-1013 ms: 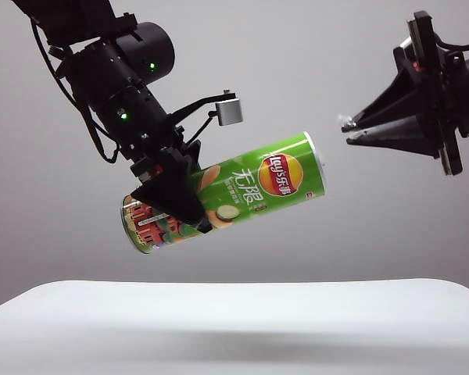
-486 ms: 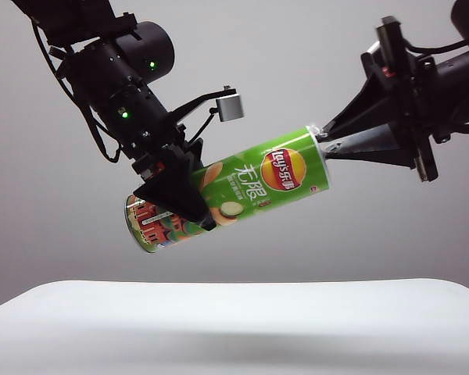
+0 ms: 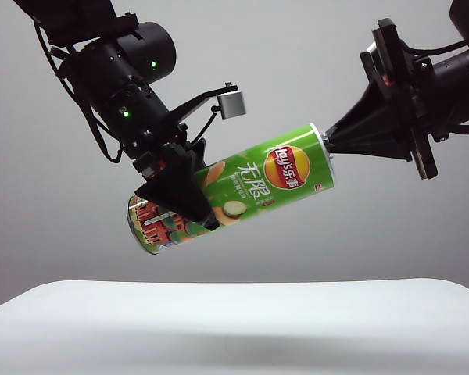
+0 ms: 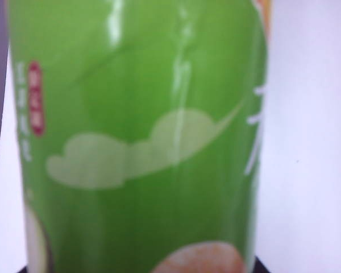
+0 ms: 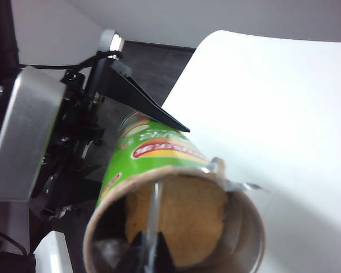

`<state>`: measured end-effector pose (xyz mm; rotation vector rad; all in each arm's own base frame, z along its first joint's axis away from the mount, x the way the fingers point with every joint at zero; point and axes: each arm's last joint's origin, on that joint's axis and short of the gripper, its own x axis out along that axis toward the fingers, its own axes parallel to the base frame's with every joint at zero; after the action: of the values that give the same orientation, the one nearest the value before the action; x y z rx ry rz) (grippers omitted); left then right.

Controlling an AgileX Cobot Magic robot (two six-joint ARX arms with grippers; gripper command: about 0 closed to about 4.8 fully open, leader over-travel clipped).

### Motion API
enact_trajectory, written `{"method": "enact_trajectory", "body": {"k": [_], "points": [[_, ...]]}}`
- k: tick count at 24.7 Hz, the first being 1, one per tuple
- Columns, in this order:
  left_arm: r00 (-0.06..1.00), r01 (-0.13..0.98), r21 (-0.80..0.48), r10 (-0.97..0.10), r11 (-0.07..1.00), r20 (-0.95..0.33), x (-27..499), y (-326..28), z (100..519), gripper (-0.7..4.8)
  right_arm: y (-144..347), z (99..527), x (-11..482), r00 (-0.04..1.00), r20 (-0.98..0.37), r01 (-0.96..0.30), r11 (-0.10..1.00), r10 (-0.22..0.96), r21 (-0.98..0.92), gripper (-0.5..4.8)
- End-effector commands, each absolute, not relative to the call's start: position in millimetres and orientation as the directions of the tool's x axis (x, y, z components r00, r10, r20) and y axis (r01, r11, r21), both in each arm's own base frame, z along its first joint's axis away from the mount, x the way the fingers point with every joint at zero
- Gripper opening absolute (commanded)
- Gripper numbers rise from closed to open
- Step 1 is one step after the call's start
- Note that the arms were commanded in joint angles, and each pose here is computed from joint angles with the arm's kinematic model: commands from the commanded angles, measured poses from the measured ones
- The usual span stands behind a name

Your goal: Pick up the green tub of chips from the desk, pull out the transparent container with the chips inside partially, and then place the chips back on the desk.

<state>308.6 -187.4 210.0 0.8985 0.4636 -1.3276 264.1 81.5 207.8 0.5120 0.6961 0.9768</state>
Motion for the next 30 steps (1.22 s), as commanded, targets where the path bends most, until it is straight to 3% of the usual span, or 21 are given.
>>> {"method": "enact_trajectory", "body": {"k": [1, 14, 30], "points": [[0.218, 0.954, 0.299, -0.647, -0.017, -0.731, 309, -188, 214, 3.00, 82, 211, 265, 0.382, -0.282, -0.592, 0.467, 0.880, 0.657, -0.08], [0.232, 0.957, 0.289, -0.594, 0.000, -0.770, 308, -185, 211, 3.00, 78, 209, 267, 0.437, -0.310, -0.605, 0.531, 0.844, 0.594, -0.08], [0.233, 0.961, 0.276, -0.572, 0.013, -0.786, 309, -180, 210, 3.00, 40, 209, 274, 0.514, -0.307, -0.534, 0.579, 0.801, 0.616, -0.08]]}}
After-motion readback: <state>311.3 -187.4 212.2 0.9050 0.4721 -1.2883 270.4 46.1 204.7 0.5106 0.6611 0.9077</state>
